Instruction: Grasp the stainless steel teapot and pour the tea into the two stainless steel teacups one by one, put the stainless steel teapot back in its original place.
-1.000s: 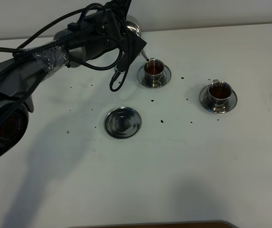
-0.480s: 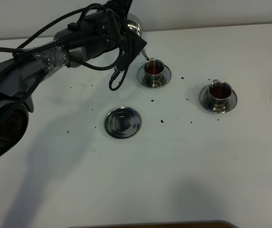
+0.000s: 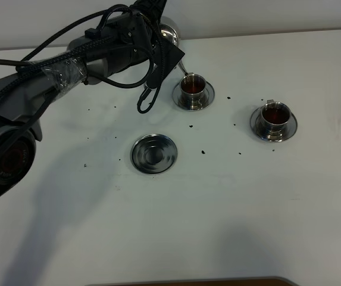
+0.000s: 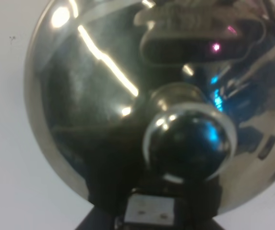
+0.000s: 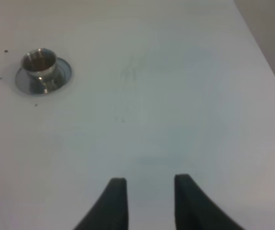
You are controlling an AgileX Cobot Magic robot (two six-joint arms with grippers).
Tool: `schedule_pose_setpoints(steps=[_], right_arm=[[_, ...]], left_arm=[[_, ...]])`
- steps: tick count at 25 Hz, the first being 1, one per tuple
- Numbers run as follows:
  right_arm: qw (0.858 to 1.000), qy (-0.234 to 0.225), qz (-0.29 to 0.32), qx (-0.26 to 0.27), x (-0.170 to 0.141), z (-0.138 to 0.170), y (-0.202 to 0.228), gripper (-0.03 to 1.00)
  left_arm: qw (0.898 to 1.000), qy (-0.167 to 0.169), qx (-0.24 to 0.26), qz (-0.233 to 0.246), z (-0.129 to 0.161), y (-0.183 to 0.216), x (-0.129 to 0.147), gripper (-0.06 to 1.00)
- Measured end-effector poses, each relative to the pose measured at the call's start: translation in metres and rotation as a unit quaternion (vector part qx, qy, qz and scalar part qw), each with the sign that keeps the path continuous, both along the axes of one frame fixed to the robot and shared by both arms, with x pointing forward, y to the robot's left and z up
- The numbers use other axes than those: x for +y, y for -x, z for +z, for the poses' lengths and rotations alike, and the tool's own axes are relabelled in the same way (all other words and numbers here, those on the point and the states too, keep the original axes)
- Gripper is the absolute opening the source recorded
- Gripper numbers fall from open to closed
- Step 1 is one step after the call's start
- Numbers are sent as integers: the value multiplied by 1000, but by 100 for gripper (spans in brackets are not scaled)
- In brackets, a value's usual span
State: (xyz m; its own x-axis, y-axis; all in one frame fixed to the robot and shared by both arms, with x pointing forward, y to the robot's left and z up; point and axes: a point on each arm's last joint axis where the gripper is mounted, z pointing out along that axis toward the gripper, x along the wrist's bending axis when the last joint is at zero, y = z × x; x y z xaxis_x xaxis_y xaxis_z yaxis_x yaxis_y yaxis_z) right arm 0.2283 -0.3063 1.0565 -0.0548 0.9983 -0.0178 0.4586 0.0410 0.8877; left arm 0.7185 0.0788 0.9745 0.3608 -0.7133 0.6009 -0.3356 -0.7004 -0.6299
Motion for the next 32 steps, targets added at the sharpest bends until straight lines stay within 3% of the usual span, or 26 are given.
schedule_pose_setpoints(steps=[10,24,32], right_arm=[[1000,0,0,0,0,0,0,24],[1000,0,0,0,0,0,0,24],[1000,0,0,0,0,0,0,24]], left_arm=[[999,26,28,38,-5,3,4,25],[987,96,81,99,-13,5,13,25],[975,154,82,136,-14,6,13,25]])
